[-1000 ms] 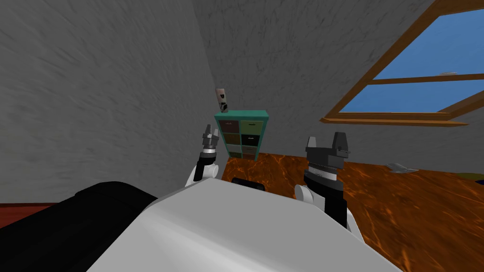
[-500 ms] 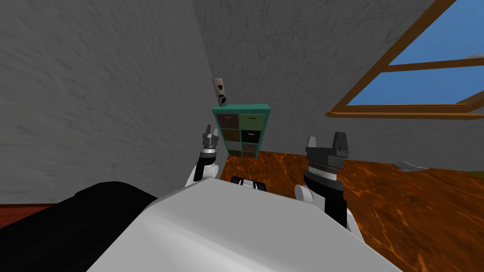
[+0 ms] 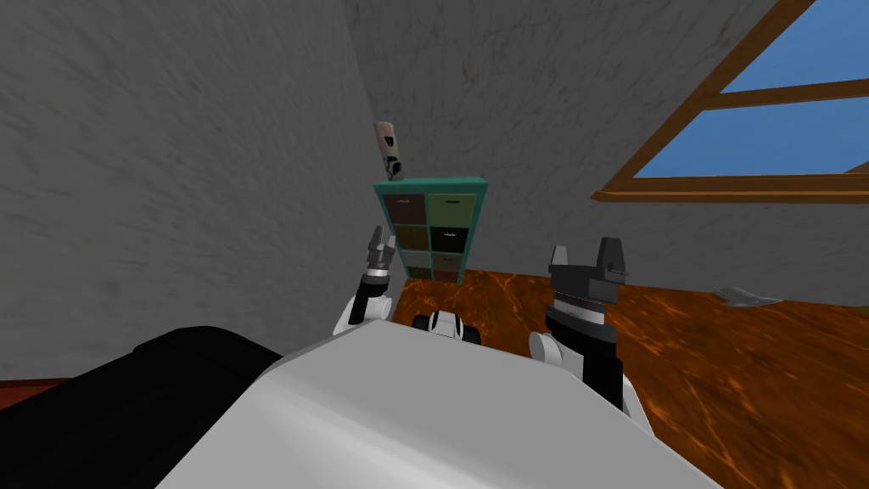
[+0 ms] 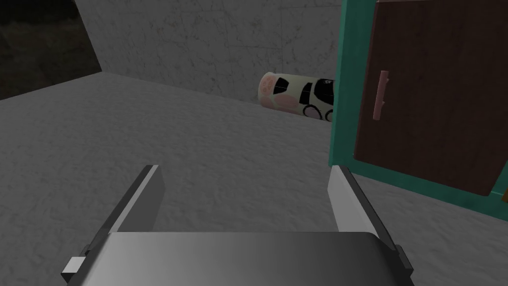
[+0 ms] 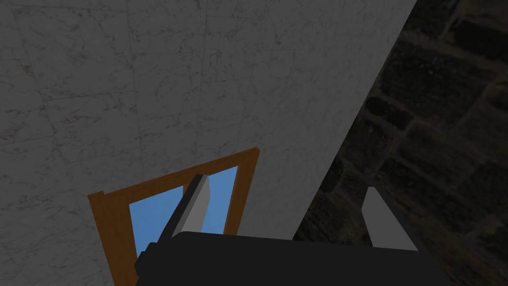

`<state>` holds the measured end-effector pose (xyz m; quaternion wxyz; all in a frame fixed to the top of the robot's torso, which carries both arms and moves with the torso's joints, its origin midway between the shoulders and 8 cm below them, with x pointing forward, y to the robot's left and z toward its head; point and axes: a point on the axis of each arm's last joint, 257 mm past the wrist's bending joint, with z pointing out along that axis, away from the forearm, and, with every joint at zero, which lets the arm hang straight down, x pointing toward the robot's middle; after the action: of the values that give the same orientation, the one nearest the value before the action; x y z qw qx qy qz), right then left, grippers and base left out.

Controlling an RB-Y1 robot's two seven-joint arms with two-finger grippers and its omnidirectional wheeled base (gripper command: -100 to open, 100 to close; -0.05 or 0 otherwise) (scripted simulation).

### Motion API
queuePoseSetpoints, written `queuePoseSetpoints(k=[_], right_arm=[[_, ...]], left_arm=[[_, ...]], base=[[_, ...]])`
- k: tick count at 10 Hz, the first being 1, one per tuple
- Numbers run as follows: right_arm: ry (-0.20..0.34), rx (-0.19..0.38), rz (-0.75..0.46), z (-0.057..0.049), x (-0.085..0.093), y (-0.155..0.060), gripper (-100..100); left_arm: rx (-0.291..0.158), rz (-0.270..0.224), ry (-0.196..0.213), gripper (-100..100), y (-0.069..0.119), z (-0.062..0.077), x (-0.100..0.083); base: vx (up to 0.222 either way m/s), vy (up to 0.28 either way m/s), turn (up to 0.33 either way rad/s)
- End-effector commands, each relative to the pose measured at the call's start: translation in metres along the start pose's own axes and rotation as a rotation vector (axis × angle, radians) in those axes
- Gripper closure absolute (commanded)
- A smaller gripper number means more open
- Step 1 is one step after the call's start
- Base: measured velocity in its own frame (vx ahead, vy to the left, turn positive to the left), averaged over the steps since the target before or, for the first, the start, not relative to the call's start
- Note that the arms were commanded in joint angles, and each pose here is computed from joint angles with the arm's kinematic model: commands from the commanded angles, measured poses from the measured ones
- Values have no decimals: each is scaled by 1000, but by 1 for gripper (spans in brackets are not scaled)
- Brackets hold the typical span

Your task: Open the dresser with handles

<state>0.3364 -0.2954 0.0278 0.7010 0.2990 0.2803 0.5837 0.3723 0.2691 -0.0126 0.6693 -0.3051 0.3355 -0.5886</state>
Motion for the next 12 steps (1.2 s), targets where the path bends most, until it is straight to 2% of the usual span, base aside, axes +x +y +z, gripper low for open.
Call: queuePoseSetpoints(k=[1,12], right_arm=[[0,0,0,0,0,0,0],[0,0,0,0,0,0,0]], left_arm=[[-31,14,24,-100,20,-4,2],[-163,27,40,-100,105,-32,4]], base=[[87,-53,-15],[86,-53,-15]])
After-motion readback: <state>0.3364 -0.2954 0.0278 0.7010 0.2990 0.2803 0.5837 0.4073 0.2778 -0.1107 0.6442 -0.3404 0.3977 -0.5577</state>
